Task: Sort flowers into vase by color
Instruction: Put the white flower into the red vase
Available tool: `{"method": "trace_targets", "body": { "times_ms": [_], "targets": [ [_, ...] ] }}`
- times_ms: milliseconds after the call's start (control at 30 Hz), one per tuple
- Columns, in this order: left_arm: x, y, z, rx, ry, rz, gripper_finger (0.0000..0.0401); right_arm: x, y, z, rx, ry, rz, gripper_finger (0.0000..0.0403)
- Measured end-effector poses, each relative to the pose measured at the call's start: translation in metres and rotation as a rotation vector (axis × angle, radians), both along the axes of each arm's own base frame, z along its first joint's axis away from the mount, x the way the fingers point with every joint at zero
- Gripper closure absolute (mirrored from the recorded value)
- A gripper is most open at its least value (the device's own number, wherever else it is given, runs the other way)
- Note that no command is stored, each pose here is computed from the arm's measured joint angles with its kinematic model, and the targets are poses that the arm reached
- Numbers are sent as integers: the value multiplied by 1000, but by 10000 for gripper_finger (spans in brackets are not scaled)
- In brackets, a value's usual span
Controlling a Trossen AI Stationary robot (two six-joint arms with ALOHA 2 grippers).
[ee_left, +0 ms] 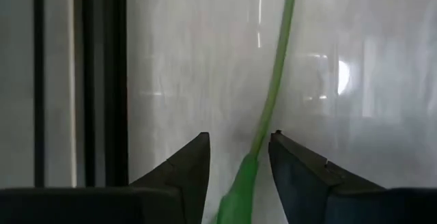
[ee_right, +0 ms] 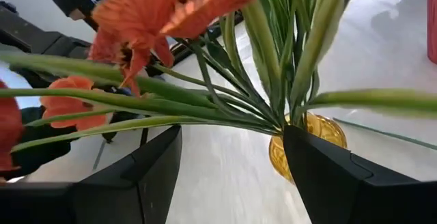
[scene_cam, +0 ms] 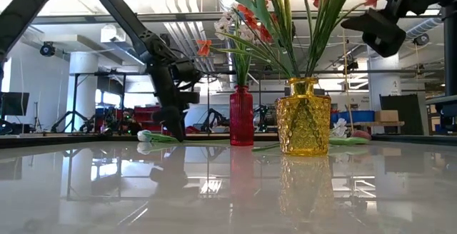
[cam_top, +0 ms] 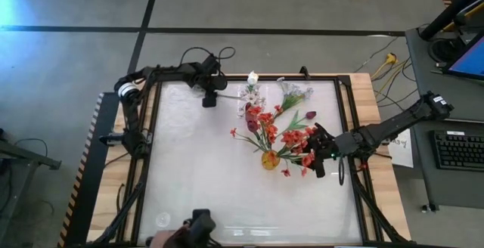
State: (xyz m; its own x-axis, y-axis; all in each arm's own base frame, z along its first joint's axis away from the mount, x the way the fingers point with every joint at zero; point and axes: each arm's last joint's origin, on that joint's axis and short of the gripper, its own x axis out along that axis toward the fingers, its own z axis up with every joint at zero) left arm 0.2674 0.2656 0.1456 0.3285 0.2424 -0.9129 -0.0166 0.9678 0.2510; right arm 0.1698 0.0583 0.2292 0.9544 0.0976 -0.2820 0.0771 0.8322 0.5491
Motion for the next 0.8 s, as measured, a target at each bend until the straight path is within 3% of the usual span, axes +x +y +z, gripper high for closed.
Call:
{"method": "trace_targets", "body": {
  "times_ms": [200, 433, 633, 800],
  "targets": [
    [-2, 5, -10, -42, 42, 8, 299, 0, 0, 3, -19, -2, 5, 156],
    [-4, 4, -8, -23, 54, 23, 393, 3, 1, 19, -81, -49, 26, 156],
    [-8, 1, 6, -15, 55, 36, 400, 4, 1, 28, -114, -29, 32, 156],
    [-12, -4, 44, 60, -39, 62, 401, 1, -1, 34, -162, 55, -11, 156]
  ]
}}
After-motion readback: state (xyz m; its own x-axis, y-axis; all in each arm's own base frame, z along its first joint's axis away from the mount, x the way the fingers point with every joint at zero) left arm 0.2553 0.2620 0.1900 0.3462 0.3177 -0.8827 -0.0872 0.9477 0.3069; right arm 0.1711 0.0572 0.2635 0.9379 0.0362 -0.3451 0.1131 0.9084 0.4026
